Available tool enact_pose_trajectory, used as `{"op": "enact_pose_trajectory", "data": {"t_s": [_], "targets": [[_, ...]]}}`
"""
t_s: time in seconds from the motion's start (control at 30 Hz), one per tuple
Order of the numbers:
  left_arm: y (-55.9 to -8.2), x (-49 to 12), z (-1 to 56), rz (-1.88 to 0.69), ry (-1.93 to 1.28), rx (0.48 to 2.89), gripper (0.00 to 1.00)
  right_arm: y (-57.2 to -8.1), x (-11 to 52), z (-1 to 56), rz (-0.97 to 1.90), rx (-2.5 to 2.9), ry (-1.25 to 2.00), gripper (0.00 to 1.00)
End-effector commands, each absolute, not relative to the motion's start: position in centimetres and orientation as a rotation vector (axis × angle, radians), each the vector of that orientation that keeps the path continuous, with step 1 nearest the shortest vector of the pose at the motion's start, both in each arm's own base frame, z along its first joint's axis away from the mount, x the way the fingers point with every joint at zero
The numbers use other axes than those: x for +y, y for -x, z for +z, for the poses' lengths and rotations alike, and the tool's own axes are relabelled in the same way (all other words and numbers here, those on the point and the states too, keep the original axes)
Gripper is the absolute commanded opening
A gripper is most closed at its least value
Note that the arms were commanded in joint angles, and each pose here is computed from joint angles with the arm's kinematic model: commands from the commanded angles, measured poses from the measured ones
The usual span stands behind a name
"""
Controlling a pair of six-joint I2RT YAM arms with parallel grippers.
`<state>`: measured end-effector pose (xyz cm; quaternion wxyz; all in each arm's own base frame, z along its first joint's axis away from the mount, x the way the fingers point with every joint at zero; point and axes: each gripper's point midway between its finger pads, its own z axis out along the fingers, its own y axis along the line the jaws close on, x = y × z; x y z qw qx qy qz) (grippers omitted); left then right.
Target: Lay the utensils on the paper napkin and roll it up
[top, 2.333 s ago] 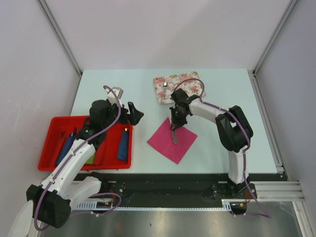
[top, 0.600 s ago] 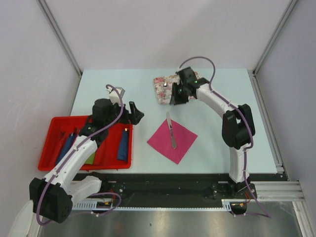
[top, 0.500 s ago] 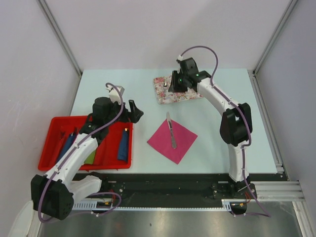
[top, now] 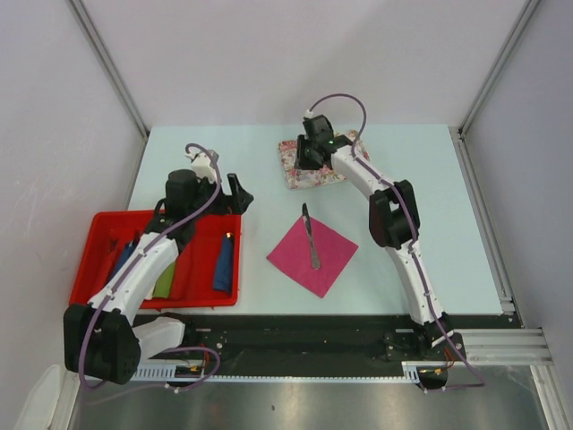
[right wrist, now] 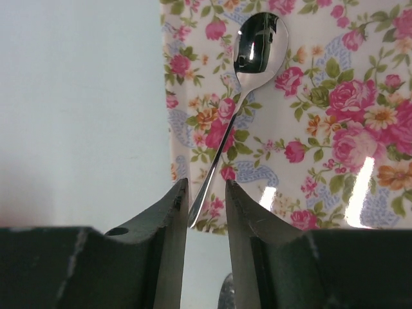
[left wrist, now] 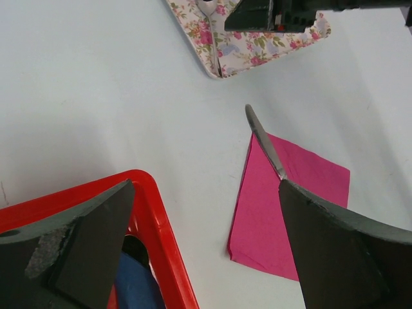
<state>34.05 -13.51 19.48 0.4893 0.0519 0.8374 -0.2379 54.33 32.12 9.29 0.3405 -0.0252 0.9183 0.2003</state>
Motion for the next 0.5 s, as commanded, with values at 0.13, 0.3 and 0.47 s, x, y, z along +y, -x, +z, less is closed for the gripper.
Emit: {"op": "enact_pose_trajectory", "data": {"t_s": [0.13,0.3,0.47], "targets": [[-35.6,-12.2,21.7,-0.555,-0.102,1.965,1.00,-56.3,33.0,7.8,0.428,2.331,0.080,0.33],[-35.7,-11.8,21.3,-0.547,-0.089,1.972,1.00,-56.7,33.1,6.2,0.408,2.331,0.088,0.32],[-35.8,-11.6,20.8,-0.547,-0.082,1.980,1.00,-56.9,32.7,4.5,0.359,2.340,0.092,0.31]]}}
